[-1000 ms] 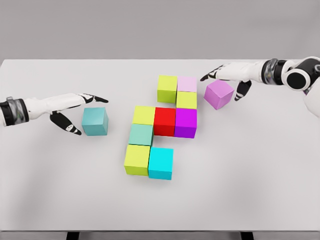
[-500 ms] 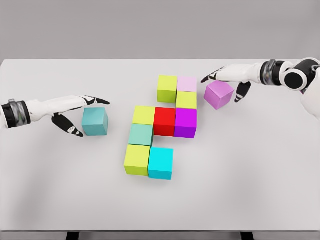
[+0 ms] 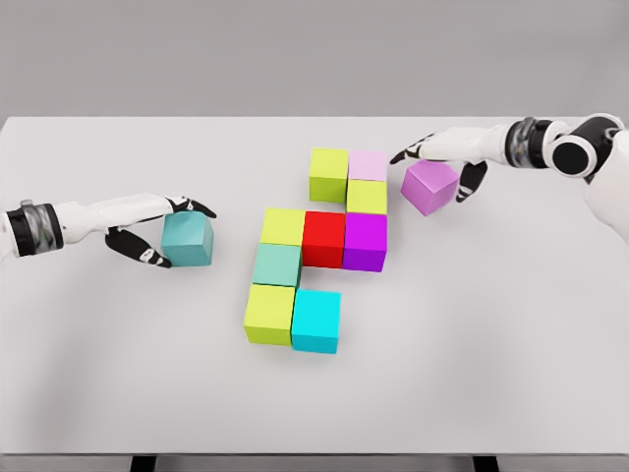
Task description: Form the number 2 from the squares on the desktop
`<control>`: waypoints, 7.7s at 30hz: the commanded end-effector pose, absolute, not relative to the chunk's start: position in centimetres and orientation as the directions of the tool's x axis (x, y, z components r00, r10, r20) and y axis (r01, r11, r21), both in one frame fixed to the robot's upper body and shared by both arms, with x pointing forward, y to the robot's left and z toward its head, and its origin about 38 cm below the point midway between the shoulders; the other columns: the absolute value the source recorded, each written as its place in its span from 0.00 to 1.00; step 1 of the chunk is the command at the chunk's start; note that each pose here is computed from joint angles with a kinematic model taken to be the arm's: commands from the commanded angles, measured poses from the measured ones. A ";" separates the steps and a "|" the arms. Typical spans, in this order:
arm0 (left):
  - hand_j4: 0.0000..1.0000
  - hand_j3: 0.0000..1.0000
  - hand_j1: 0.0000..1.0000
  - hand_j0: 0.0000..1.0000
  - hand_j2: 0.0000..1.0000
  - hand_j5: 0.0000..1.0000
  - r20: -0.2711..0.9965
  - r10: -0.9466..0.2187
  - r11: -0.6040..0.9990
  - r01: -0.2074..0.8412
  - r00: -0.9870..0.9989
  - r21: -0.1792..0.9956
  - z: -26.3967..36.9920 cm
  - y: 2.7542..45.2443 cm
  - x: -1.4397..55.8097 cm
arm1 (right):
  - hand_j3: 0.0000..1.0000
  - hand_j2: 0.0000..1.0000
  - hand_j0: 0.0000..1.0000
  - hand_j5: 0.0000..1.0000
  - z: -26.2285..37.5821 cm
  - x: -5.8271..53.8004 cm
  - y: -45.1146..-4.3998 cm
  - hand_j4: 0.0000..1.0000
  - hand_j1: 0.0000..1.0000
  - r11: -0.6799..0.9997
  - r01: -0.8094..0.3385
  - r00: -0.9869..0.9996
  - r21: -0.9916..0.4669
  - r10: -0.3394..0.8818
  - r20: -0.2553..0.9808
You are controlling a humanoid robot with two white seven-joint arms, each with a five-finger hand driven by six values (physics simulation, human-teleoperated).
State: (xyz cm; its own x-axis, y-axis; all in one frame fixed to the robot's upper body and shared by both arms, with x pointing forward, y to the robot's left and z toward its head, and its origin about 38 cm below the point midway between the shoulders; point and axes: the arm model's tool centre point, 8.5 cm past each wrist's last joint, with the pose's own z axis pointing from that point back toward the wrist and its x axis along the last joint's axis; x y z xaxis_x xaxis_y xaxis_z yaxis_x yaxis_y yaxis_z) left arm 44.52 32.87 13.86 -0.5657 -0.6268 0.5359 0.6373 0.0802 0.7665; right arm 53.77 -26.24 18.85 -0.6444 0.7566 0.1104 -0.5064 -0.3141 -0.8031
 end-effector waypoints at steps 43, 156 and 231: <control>0.34 0.34 0.34 0.34 0.34 0.34 0.590 -0.606 0.169 0.639 -0.533 0.751 15.7 20.2 55.2 | 0.63 0.63 0.63 0.63 17.9 53.8 -25.8 0.63 0.63 -0.334 -0.525 -0.650 -0.783 0.751 0.116; 1.00 1.00 1.00 1.00 1.00 1.00 0.046 -0.731 -0.369 0.451 -0.681 0.813 20.1 23.2 56.6 | 1.00 1.00 1.00 1.00 24.3 37.5 -22.1 1.00 1.00 -0.492 -0.187 -0.964 -0.850 0.257 0.063; 1.00 1.00 1.00 1.00 1.00 1.00 -0.097 -0.668 -0.520 0.370 -0.737 0.770 19.4 17.9 57.3 | 1.00 1.00 1.00 1.00 26.5 43.0 -35.3 1.00 1.00 -0.067 -0.472 -0.722 -0.879 0.602 0.341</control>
